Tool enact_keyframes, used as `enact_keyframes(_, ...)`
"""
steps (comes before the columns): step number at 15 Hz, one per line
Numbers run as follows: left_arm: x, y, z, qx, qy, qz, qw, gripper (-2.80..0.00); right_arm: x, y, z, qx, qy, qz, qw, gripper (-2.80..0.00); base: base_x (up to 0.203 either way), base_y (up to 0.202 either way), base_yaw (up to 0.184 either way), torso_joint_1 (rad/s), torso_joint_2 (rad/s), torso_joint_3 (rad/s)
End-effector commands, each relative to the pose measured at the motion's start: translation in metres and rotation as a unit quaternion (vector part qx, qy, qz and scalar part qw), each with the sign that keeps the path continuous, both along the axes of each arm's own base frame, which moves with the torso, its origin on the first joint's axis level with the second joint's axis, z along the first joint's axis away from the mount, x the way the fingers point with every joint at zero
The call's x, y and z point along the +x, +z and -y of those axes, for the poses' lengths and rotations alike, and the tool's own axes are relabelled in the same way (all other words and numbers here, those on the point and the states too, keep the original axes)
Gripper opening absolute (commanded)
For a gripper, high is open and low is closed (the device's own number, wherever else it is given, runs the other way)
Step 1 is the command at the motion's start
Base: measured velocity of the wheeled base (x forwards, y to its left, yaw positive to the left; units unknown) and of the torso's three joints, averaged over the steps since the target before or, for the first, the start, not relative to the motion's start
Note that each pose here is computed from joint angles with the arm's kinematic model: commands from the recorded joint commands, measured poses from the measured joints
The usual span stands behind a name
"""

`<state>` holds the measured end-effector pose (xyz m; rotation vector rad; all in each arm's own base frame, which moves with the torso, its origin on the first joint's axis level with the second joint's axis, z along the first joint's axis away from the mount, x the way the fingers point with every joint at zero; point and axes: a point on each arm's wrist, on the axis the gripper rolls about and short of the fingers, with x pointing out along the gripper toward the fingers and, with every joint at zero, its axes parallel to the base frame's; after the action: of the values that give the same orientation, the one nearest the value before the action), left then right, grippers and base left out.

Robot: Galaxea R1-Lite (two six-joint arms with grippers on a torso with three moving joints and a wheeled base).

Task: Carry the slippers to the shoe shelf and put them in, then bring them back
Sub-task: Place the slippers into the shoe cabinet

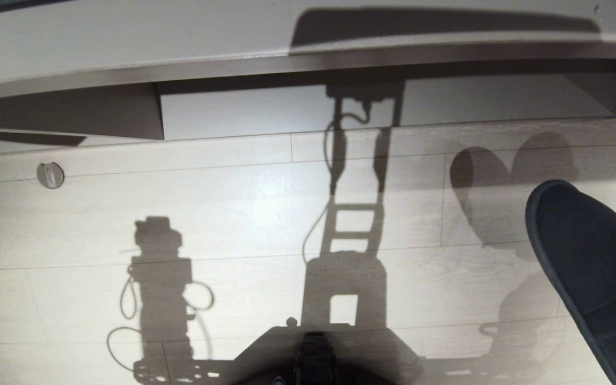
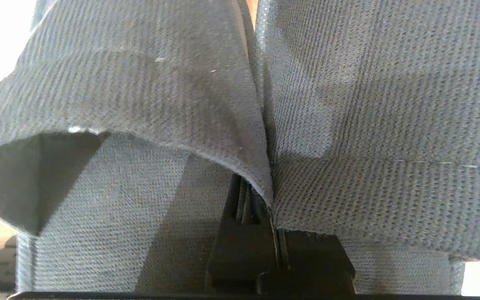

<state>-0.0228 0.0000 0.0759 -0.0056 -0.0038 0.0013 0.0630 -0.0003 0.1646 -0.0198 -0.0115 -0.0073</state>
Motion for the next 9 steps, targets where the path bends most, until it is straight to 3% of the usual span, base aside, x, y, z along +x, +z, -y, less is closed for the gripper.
enact_keyframes(1, 0.000, 0.000, 0.000, 0.000, 0.000, 0.000, 1.0000, -2.80, 0.022, -0.005, 0.000, 0.002, -0.001, -0.045, 0.999, -2.80, 0.000, 0.000, 0.000, 0.000, 0.00, 0.000)
enact_keyframes(9, 0.000, 0.000, 0.000, 0.000, 0.000, 0.000, 1.0000, -2.80, 0.073, 0.001, 0.000, 0.008, 0.002, -0.011, 1.000, -2.80, 0.000, 0.000, 0.000, 0.000, 0.00, 0.000)
